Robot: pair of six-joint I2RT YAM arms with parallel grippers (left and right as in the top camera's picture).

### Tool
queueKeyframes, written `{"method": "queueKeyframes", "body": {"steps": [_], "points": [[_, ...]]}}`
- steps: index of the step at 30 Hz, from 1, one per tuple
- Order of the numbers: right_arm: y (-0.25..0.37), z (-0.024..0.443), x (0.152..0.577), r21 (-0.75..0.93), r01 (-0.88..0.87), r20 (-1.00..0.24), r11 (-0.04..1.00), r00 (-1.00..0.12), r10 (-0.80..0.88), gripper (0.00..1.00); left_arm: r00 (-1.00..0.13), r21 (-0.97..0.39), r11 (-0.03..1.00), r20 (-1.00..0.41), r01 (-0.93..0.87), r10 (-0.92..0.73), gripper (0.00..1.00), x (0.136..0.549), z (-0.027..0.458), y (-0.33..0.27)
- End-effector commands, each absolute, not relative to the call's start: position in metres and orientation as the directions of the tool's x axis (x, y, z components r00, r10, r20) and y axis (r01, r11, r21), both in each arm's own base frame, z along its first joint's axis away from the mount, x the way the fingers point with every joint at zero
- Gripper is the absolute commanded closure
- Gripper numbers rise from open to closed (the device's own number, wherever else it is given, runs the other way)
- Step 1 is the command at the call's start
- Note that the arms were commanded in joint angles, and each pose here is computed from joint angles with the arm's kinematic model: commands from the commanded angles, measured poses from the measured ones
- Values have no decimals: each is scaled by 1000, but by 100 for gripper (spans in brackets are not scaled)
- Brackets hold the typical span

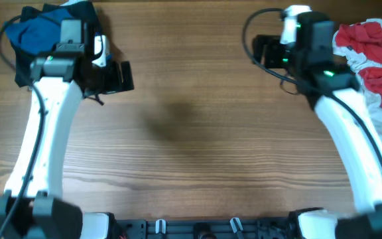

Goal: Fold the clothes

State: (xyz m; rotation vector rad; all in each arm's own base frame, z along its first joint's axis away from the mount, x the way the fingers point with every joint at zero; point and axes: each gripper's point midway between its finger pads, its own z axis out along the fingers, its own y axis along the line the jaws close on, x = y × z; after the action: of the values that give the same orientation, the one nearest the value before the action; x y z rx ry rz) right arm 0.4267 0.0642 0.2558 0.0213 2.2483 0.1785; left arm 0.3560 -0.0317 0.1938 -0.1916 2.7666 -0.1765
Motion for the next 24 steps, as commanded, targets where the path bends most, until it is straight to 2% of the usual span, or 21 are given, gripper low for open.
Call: {"method": "queueKeyframes", "body": {"steps": [1, 3, 6, 9, 13, 17, 24], "points": [[46, 306, 394, 183, -10, -831, 983, -536, 149, 0, -865, -155, 981, -471, -114, -175, 0, 333, 243, -26], [38, 311, 367, 180, 14, -852, 984, -498, 163, 0, -763, -158, 976, -610, -150, -216, 0, 318, 271, -15], [26, 314, 332, 170, 35, -894, 985, -415, 169, 0, -601, -195, 967, -758, -161, -253, 0, 286, 284, -7], [21, 304, 314, 160, 55, -888, 986, -428, 168, 0, -481, -224, 966, -838, -129, -258, 0, 268, 288, -6], [22, 274, 310, 143, 66, -829, 988, -537, 155, 0, -536, -211, 967, -805, -144, -255, 0, 245, 274, -5], [24, 243, 324, 123, 79, -770, 989, -621, 146, 0, -615, -191, 968, -747, -164, -252, 0, 232, 254, -4], [30, 153, 344, 77, 91, -562, 993, -819, 119, 0, -621, -189, 968, -743, -166, -251, 0, 230, 252, -4]]}}
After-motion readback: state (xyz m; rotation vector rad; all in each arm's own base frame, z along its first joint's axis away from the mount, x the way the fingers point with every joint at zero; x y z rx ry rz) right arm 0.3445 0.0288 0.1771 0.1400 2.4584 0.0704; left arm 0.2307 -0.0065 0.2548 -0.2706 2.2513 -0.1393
